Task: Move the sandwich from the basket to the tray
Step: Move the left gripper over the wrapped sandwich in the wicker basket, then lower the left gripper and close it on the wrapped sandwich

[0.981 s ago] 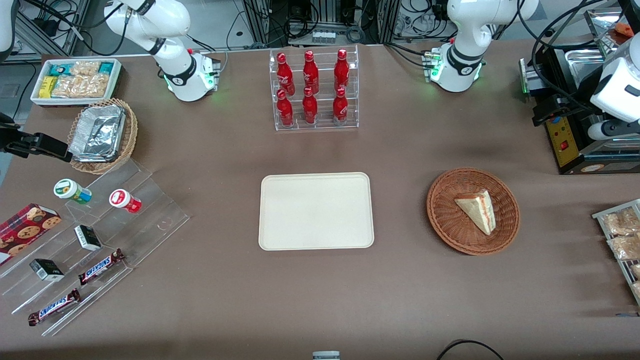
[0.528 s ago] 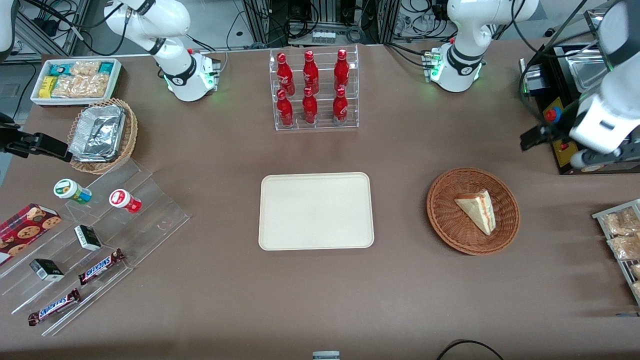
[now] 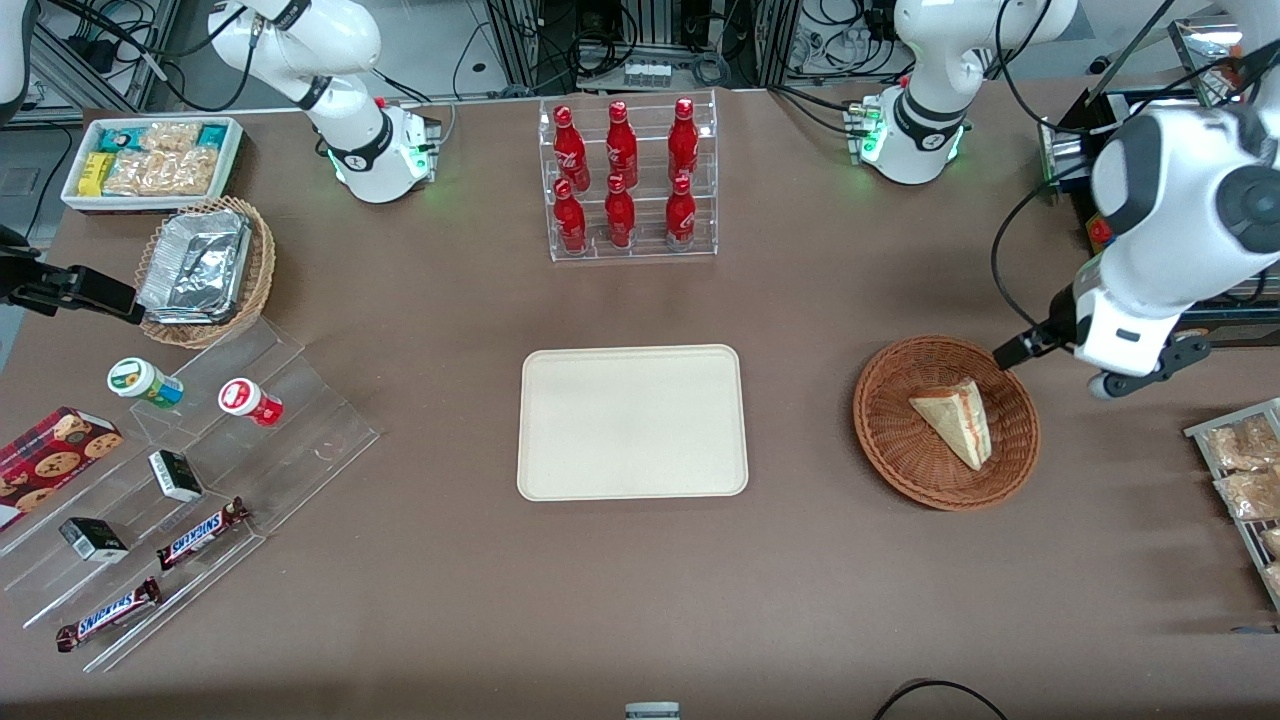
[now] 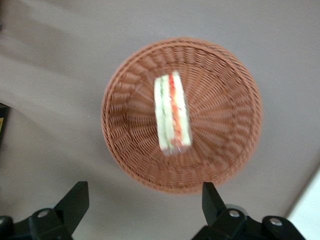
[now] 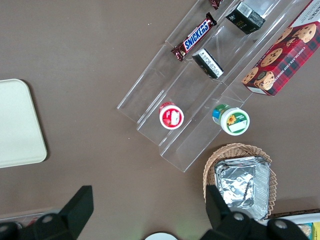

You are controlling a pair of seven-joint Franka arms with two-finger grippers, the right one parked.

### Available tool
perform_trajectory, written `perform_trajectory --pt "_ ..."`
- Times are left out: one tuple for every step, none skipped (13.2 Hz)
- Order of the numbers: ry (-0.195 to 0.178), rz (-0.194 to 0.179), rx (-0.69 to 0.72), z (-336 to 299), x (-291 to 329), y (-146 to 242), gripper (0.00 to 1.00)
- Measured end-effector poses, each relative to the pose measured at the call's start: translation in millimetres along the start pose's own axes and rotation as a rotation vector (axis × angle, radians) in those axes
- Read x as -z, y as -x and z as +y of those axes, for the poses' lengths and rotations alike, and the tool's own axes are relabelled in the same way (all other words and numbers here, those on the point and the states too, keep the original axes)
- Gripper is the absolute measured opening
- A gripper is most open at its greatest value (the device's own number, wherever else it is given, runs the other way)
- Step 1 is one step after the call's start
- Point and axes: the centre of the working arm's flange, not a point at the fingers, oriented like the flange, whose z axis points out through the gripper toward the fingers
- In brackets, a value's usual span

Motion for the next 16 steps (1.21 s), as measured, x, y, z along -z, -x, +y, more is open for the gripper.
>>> perform_trajectory --pt "-0.010 0.007 0.028 5 -15 -2 1.00" --pt "-0.010 0.011 0.059 11 -30 -4 1.00" --pt "-0.008 0.013 0.089 16 -46 -5 1.00" --pt "-0.003 0.018 0.112 20 -59 -5 1.00" --pt "0.003 0.023 0.128 22 -72 -6 1.00" --pt "0.007 0.026 0.142 24 -82 -7 1.00" --pt "0.011 0.028 0.153 25 -91 -8 1.00" --pt "0.016 0.032 0.160 28 -99 -8 1.00" --pt "0.019 0.033 0.165 31 -106 -9 1.00" --pt "0.018 0.029 0.169 34 -115 -9 1.00" --pt "0.015 0.023 0.170 36 -122 -8 1.00" --pt "0.009 0.014 0.171 37 -129 -8 1.00" --pt "0.004 0.006 0.172 37 -136 -8 1.00" --pt "-0.002 -0.003 0.172 37 -143 -8 1.00" --pt "-0.010 -0.015 0.171 37 -150 -6 0.96" --pt "-0.017 -0.025 0.171 36 -158 -4 0.95"
